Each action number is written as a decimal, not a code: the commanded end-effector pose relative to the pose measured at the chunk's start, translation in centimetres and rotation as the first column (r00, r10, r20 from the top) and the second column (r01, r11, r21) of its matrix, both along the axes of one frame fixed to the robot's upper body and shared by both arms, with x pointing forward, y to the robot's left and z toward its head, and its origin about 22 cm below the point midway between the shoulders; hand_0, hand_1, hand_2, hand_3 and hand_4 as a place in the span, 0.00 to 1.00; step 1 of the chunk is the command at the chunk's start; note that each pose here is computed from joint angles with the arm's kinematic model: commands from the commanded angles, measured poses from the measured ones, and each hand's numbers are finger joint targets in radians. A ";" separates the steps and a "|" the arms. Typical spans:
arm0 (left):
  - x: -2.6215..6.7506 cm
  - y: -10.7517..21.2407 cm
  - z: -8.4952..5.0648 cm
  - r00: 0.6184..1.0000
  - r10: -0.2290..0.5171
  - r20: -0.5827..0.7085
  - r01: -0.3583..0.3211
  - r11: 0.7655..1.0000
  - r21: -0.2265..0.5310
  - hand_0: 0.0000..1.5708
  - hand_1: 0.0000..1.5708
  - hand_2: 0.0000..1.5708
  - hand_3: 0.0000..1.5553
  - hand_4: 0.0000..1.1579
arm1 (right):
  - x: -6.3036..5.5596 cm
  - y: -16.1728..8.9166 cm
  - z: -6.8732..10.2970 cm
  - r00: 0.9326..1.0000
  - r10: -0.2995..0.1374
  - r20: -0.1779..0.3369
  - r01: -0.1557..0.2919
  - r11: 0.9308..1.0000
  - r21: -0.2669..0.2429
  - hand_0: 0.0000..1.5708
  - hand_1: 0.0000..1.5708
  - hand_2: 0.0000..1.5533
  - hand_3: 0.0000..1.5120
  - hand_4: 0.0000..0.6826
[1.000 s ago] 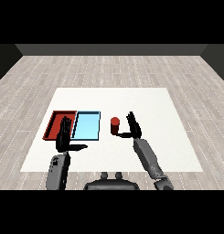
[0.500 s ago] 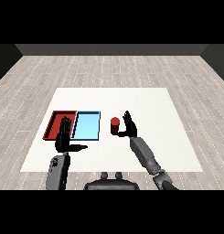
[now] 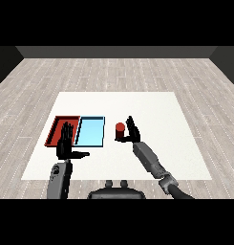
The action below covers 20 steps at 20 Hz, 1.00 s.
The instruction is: Pick the red can and put it in the red box
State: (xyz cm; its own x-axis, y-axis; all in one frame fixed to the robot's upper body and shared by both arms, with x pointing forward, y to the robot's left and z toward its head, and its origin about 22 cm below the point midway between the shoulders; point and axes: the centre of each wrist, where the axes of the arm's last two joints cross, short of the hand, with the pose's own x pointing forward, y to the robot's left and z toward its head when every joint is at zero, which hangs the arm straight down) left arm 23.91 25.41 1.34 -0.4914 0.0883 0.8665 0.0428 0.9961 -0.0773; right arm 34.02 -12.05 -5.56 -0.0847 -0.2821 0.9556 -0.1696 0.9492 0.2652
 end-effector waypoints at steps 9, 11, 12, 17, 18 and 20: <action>-0.57 -0.2 0.5 1.000 0.019 0.008 -0.019 1.000 0.002 0.00 0.00 0.00 0.00 0.00 | 1.7 0.1 -0.3 0.999 -0.028 -0.033 0.027 0.999 -0.025 0.00 0.00 0.00 0.00 0.00; 1.31 1.1 0.5 1.000 0.008 -0.010 -0.008 1.000 -0.002 0.00 0.00 0.00 0.00 0.00 | 2.4 1.2 0.9 0.999 0.001 -0.039 -0.002 0.999 -0.037 0.00 0.00 0.00 0.00 0.00; 1.70 -0.1 1.5 1.000 0.007 -0.008 -0.007 1.000 0.011 0.00 0.00 0.00 0.00 0.00 | 2.4 1.2 1.0 1.000 -0.005 -0.025 0.004 0.999 -0.034 0.00 0.00 0.00 0.00 0.00; -0.05 1.2 -0.6 1.000 0.002 -0.006 -0.002 1.000 0.007 0.00 0.00 0.00 0.00 0.00 | 1.0 2.1 0.1 0.999 0.014 -0.037 -0.015 1.000 -0.020 0.00 0.00 0.00 0.00 0.00; -0.53 0.3 -0.4 1.000 -0.003 0.008 0.003 1.000 0.018 0.00 0.00 0.00 0.00 0.00 | 0.1 0.1 -1.7 0.999 0.000 -0.052 0.000 1.000 0.006 0.00 0.00 0.00 0.00 0.00; -0.84 0.0 0.3 1.000 0.008 0.012 -0.008 1.000 0.001 0.00 0.00 0.00 0.00 0.00 | 0.4 2.7 0.0 0.999 0.001 -0.049 -0.001 1.000 0.004 0.00 0.00 0.00 0.00 0.00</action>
State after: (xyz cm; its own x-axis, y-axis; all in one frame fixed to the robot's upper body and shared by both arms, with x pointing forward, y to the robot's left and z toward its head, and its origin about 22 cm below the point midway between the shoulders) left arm 23.64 25.58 1.26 -0.4920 0.0850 0.8664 0.0412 0.9964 -0.0743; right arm 34.70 -10.62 -6.03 -0.0482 -0.2708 0.9614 -0.1633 0.9517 0.2599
